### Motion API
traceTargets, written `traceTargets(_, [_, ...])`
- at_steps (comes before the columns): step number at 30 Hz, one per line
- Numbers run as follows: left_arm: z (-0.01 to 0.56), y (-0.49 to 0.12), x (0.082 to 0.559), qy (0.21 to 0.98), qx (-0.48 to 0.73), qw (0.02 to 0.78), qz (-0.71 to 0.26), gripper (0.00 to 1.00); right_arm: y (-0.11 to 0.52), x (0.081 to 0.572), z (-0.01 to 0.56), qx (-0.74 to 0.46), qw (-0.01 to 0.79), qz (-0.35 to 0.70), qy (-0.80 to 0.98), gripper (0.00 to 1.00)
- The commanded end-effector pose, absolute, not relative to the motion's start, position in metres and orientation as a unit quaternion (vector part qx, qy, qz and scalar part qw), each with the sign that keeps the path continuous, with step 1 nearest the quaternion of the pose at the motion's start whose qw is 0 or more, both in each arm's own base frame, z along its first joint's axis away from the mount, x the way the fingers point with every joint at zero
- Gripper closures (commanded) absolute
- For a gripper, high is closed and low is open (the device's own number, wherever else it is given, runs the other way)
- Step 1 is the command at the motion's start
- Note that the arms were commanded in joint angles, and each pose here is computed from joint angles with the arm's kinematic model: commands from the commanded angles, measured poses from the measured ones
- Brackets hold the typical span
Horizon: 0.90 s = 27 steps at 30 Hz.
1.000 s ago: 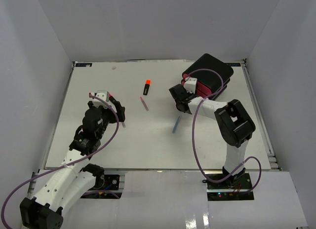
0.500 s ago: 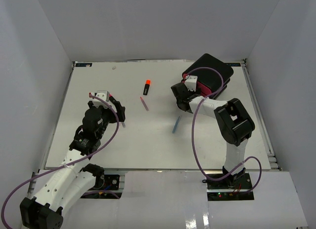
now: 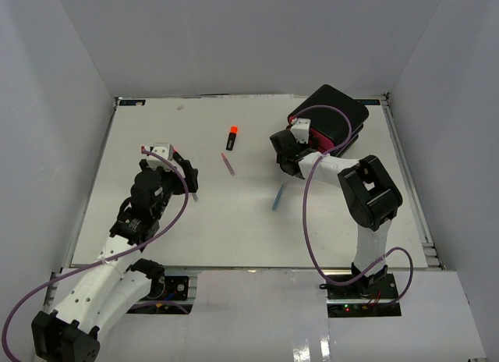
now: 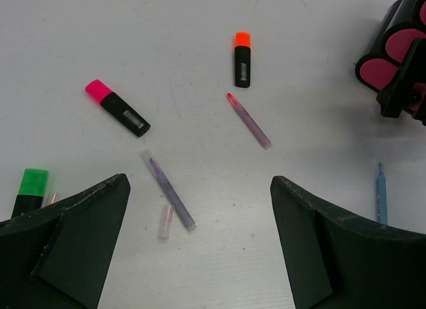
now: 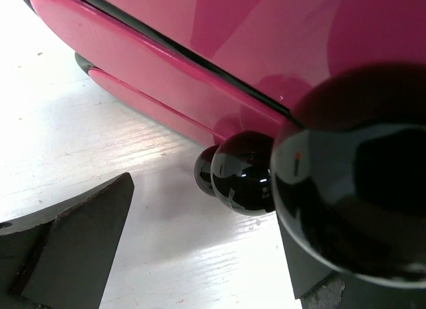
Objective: Sort the stationery into containers
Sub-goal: Close the drawer in the storage box.
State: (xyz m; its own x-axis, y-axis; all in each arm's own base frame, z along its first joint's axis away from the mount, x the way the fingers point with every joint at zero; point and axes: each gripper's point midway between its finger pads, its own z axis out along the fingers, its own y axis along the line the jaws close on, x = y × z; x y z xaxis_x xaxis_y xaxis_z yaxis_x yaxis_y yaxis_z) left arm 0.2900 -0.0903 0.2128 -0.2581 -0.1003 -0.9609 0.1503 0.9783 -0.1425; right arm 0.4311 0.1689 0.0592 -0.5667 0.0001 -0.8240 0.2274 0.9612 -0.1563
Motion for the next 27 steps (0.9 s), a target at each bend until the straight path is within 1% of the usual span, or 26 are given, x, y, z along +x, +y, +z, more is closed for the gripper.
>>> traceTargets(1, [0.219,-0.091,0.291,0.780,0.018,0.616,-0.108,0.02,0.161,0.436,0.074,0.074,0.483,-0.132,0.863,0.08])
traceTargets(4, [0.218,-0.092,0.291,0.781,0.019,0.615,-0.109,0.02,0.160,0.430,0.082,0.068,0.486,-0.128,0.862,0.08])
traceTargets(8, [0.219,-0.093,0.291,0.780,0.020,0.616,-0.111,0.02,0.163,0.423,0.102,0.041,0.496,-0.126,0.858,0.11])
traceTargets(16, [0.220,-0.093,0.290,0.779,0.021,0.617,-0.112,0.02,0.182,0.414,0.132,-0.085,0.489,-0.158,0.853,0.17])
traceTargets(18, [0.221,-0.093,0.290,0.778,0.020,0.618,-0.113,0.02,0.184,0.415,0.134,-0.110,0.482,-0.175,0.852,0.20])
traceTargets(19, [0.220,-0.093,0.290,0.778,0.021,0.617,-0.113,0.02,0.185,0.417,0.134,-0.132,0.476,-0.190,0.848,0.26])
traceTargets(20, [0.221,-0.093,0.290,0.778,0.021,0.618,-0.113,0.02,0.185,0.418,0.133,-0.138,0.472,-0.197,0.848,0.29])
traceTargets(22, [0.220,-0.092,0.290,0.778,0.020,0.618,-0.113,0.02,0.179,0.420,0.133,-0.172,0.460,-0.242,0.837,0.32])
traceTargets(27, [0.220,-0.091,0.290,0.778,0.020,0.618,-0.110,0.02,0.177,0.431,0.148,-0.218,0.468,-0.298,0.803,0.39])
